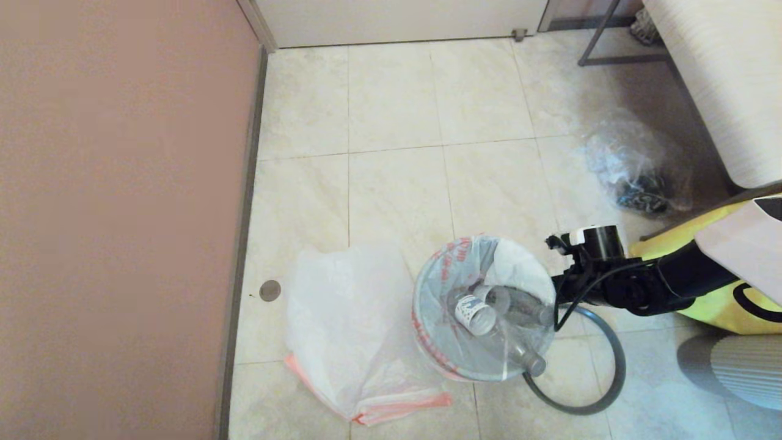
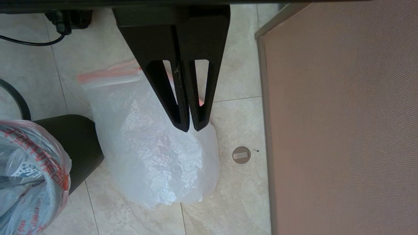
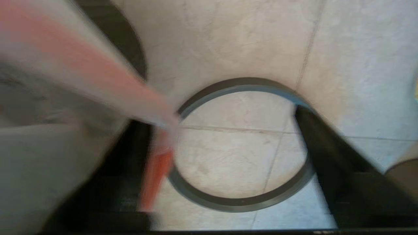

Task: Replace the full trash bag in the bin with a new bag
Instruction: Place the trash bag on the floor

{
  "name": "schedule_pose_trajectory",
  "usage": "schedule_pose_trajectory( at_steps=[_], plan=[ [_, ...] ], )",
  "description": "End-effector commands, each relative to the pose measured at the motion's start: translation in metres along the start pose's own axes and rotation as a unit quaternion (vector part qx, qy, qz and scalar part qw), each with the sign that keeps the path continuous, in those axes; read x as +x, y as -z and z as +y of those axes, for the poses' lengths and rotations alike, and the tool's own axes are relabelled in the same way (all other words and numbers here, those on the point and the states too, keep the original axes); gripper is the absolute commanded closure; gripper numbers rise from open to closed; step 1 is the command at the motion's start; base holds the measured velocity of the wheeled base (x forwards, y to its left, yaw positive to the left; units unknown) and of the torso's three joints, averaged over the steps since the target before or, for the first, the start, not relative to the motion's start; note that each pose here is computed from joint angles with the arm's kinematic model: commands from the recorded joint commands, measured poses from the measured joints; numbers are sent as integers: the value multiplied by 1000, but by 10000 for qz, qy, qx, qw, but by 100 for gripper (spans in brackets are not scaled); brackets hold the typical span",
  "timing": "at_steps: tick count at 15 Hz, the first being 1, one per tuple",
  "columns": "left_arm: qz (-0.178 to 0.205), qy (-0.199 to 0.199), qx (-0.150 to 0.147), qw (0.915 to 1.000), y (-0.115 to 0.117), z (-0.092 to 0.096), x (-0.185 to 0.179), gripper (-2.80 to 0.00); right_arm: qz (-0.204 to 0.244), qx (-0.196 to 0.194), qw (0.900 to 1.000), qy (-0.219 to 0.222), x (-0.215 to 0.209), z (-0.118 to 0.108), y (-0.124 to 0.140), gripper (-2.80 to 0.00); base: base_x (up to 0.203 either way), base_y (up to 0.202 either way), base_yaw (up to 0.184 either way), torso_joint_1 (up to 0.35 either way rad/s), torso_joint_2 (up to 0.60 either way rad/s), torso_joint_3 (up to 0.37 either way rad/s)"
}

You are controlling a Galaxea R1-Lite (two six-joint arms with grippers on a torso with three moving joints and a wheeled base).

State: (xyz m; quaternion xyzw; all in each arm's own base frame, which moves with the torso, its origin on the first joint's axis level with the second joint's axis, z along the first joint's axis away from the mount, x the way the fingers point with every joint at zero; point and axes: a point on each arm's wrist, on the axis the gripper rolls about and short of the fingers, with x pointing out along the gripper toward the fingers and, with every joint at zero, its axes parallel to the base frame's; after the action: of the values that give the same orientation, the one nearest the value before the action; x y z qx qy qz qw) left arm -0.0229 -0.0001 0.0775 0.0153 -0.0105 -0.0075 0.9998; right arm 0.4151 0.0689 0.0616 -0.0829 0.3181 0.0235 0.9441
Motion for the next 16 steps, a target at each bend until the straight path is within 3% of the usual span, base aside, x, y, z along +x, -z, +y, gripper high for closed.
schedule_pose_trajectory(
  at_steps=[1, 4, 6, 9, 12, 16],
  plan=[
    [43, 1, 0, 10000, 2, 0, 1, 0, 14, -15, 10000, -15, 1, 2, 1, 0, 0, 0, 0, 0, 0, 0],
    [43, 1, 0, 10000, 2, 0, 1, 0, 25, 2, 10000, -7, 0, 1, 1, 0, 0, 0, 0, 0, 0, 0],
    [43, 2, 0, 10000, 2, 0, 1, 0, 26, 233, 9997, -63, -2, 1, 0, 0, 0, 0, 0, 0, 0, 0],
    [43, 2, 0, 10000, 2, 0, 1, 0, 239, 731, 9951, -617, -22, 0, -7, 0, 0, 0, 0, 0, 0, 0],
    [43, 9, 0, 10000, 2, 0, 1, 0, 211, 1082, 9915, -690, -43, -5, -11, 0, 0, 0, 0, 0, 0, 0],
    [43, 9, 0, 10000, 2, 0, 1, 0, 190, 1158, 9906, -697, -68, -8, -6, 0, 0, 0, 0, 0, 0, 0]
  ],
)
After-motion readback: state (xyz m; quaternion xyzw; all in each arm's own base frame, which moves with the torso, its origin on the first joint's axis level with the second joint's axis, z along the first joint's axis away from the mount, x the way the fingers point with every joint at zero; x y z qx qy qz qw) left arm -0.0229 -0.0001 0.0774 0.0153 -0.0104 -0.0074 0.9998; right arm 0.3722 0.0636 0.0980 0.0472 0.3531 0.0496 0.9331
